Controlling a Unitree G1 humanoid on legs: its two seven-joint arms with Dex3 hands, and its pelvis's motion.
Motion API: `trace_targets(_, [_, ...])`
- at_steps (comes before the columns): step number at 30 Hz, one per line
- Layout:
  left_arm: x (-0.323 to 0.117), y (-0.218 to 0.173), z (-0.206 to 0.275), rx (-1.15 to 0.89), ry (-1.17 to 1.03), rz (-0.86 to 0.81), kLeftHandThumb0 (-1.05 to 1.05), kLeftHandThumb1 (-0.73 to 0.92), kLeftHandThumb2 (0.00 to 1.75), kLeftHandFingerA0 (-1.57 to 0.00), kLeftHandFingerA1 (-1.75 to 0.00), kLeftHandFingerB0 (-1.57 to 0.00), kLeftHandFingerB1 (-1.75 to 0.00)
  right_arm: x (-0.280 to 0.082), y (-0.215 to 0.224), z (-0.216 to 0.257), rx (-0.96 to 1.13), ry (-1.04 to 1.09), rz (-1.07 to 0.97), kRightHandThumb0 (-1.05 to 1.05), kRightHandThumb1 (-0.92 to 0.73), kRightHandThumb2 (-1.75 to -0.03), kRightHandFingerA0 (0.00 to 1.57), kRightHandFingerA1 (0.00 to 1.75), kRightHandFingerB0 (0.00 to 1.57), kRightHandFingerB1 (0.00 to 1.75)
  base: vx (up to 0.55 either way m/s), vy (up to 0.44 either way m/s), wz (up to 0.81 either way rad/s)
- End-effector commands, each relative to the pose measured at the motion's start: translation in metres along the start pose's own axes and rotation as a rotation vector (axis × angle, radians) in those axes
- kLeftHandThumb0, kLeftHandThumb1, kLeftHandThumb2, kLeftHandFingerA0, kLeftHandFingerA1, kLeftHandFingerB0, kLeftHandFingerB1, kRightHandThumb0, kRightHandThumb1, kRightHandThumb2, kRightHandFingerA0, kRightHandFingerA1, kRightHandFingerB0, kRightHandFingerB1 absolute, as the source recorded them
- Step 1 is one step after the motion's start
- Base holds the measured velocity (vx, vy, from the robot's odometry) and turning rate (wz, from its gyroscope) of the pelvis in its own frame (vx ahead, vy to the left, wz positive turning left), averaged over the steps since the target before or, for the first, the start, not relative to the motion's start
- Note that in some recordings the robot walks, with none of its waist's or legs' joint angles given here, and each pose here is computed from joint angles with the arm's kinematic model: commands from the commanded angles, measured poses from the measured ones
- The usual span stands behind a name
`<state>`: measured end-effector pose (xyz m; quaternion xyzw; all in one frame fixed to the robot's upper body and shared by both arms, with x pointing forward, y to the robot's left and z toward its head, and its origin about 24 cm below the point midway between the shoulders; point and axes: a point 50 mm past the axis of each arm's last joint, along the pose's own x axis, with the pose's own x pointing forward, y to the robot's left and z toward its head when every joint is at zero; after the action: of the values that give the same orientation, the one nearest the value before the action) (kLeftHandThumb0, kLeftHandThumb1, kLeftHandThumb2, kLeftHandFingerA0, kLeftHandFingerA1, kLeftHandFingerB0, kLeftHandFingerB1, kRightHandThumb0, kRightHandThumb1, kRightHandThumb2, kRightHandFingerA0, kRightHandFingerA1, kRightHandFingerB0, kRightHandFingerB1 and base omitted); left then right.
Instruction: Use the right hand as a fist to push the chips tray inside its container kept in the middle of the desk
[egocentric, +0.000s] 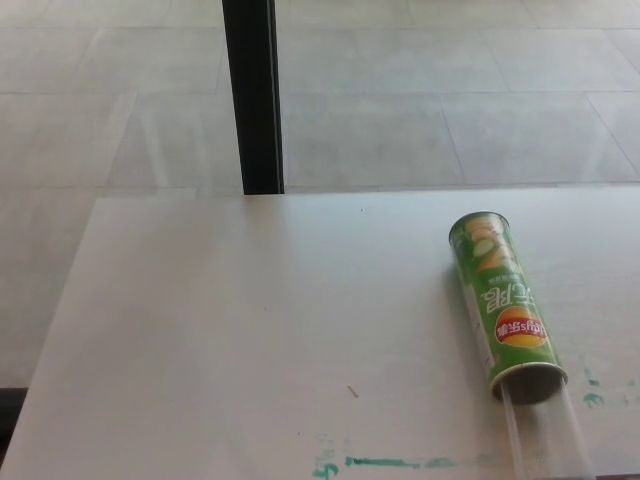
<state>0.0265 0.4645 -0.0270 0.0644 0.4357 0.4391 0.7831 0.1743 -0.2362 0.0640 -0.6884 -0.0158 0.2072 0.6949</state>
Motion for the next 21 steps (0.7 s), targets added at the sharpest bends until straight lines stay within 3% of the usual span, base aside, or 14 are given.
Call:
trace_targets(1, [0.000,0.009,0.009,-0.067,-0.026,0.028,-0.76,0.54,1.42,-0.52,-1.57,-0.21,-1.16,-0.001,-0.003,0.010,0.004,-0.038,-0.098,-0.56,-0.77,-1.14,0.76,0.92,0.48,0.60,0.00,0.000,0.00])
trace_targets(2, [0.000,0.009,0.008,-0.066,-0.026,0.028,-0.76,0.54,1.42,-0.52,-1.57,-0.21,-1.16,-0.001,-0.003,0.010,0.004,-0.038,-0.099,-0.56,-0.77,-1.14,0.76,0.92,0.48,0.60,0.00,0.000,0.00])
trace_targets(3, [0.000,0.008,0.009,-0.022,-0.024,0.031,-0.81,0.61,1.40,-0.70,-1.28,-0.37,-1.00,-0.001,-0.003,0.012,0.017,-0.048,-0.117,-0.59,-0.92,-0.69,0.79,0.98,0.55,0.44,0.00,0.000,0.00])
trace_targets(7, [0.000,0.008,0.009,0.007,-0.027,0.026,-0.80,0.63,1.40,-0.71,-1.28,-0.35,-0.98,0.001,-0.003,0.016,0.041,-0.070,-0.143,-0.59,-0.92,-0.69,0.77,1.06,0.55,0.44,0.00,0.000,0.00])
trace_targets(10, [0.000,0.008,0.010,-0.052,-0.026,0.037,-0.81,0.61,1.40,-0.77,-1.32,-0.36,-0.99,0.001,-0.003,0.019,0.056,-0.083,-0.156,-0.61,-0.92,-0.70,0.79,1.02,0.55,0.45,0.00,0.000,0.00])
trace_targets(11, [0.000,0.008,0.009,-0.002,-0.026,0.040,-0.78,0.62,1.39,-0.70,-1.26,-0.39,-0.99,0.000,-0.003,0.021,0.055,-0.086,-0.150,-0.58,-0.92,-0.68,0.81,1.01,0.56,0.45,0.00,0.000,0.00])
trace_targets(15, [0.000,0.009,0.010,0.032,-0.021,0.034,-0.87,0.61,1.43,-0.72,-1.28,-0.36,-1.01,-0.002,-0.003,0.021,0.055,-0.084,-0.132,-0.59,-0.92,-0.68,0.85,0.89,0.57,0.46,0.00,0.000,0.00])
trace_targets(16, [0.000,0.009,0.009,-0.023,-0.028,0.023,-0.81,0.60,1.40,-0.65,-1.28,-0.37,-1.02,-0.004,-0.003,0.019,0.047,-0.077,-0.117,-0.60,-0.92,-0.70,0.83,0.87,0.55,0.45,0.00,0.000,0.00])
trace_targets(18, [0.000,0.007,0.008,-0.021,-0.030,0.021,-0.82,0.61,1.39,-0.70,-1.28,-0.38,-1.00,-0.005,-0.004,0.017,0.034,-0.074,-0.120,-0.61,-0.92,-0.69,0.86,0.81,0.58,0.46,0.00,0.000,0.00])
trace_targets(20, [0.000,0.006,0.008,-0.017,-0.029,0.020,-0.82,0.61,1.39,-0.70,-1.28,-0.38,-1.00,-0.005,-0.005,0.016,0.028,-0.072,-0.122,-0.61,-0.92,-0.69,0.86,0.81,0.58,0.46,0.00,0.000,0.00])
trace_targets(21, [0.000,0.006,0.009,-0.025,-0.019,0.027,-0.81,0.63,1.38,-0.73,-1.28,-0.36,-0.99,-0.009,-0.010,0.014,-0.014,-0.039,-0.026,-0.69,-0.92,-0.75,0.78,0.84,0.55,0.45,0.00,0.000,0.00])
